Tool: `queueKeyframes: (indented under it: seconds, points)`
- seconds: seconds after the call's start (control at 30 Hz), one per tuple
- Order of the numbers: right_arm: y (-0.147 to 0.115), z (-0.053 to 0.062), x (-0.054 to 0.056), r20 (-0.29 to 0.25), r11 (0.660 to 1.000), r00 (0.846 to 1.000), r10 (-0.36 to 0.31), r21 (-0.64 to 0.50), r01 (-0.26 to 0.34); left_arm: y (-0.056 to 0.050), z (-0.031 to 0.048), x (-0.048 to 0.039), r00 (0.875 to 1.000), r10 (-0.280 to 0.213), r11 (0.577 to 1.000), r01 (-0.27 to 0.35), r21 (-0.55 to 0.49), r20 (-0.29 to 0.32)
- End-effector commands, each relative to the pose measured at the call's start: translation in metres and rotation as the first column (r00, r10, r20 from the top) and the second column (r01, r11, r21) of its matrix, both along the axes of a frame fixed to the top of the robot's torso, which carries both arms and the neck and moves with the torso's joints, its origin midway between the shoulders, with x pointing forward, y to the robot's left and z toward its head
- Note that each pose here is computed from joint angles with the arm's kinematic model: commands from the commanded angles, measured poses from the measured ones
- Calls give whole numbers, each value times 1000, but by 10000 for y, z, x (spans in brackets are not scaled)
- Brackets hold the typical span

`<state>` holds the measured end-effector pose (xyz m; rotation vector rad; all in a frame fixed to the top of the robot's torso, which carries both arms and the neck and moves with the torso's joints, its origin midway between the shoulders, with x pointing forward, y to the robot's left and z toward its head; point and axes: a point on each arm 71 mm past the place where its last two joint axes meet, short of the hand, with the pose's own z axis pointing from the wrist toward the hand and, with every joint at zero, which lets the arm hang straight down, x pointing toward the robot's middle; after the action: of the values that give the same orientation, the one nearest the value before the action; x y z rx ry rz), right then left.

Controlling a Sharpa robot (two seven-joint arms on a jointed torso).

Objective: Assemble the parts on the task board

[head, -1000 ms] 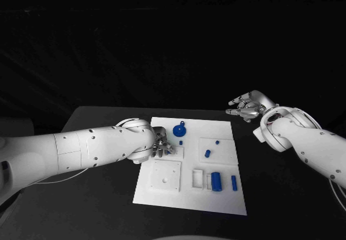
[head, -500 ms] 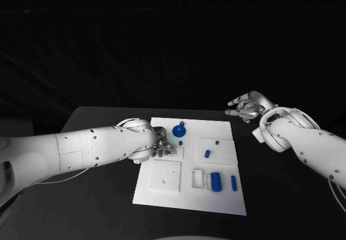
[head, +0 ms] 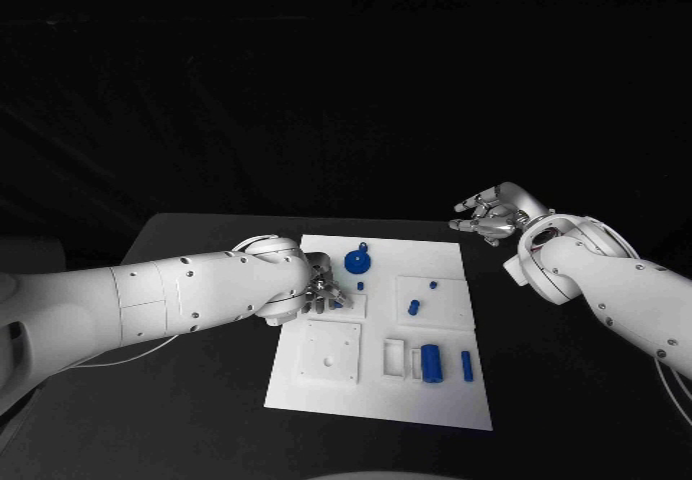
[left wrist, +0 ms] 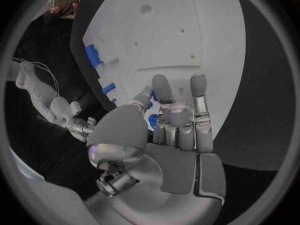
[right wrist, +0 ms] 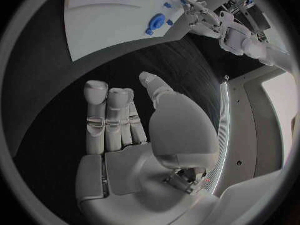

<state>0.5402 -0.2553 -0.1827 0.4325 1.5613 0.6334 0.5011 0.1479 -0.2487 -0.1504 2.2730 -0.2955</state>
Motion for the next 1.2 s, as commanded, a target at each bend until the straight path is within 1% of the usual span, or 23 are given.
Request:
queueKeyframes:
  seconds: [0.03, 0.33, 0.6, 0.77, 0.83, 1.0, 1.1, 1.2]
  points:
    - [12, -5, -3, -3, 1000, 1000, 15, -1, -15, -1, -31, -14, 1000, -7, 1000, 7, 13, -19]
    - [9, -7, -4, -2, 1000, 1000, 14, 0, -14, 6, -30, -11, 1000, -4, 1000, 4, 13, -17]
    - [1, -8, -5, -1, 1000, 1000, 12, 1, -12, 71, -25, -2, 1000, 13, 1000, -13, 10, -8]
    - [-9, -11, -8, 0, 1000, 1000, 10, 1, -10, 114, -5, -23, 1000, 21, 1000, -21, -8, -15]
    - [-13, -14, -9, 0, 1000, 1000, 8, 1, -8, 114, 25, -30, 999, 26, 999, -27, -30, -24]
    - [-14, -21, -11, 0, 1000, 1000, 7, 2, -7, 76, 139, -24, 998, 40, 995, -45, -95, -52]
    - [-9, -25, -10, -1, 1000, 1000, 8, 2, -8, 66, 223, -2, 997, 52, 990, -59, -126, -62]
    - [-6, -28, -10, -2, 1000, 1000, 9, 3, -9, 91, 311, 46, 996, 72, 986, -79, -146, -55]
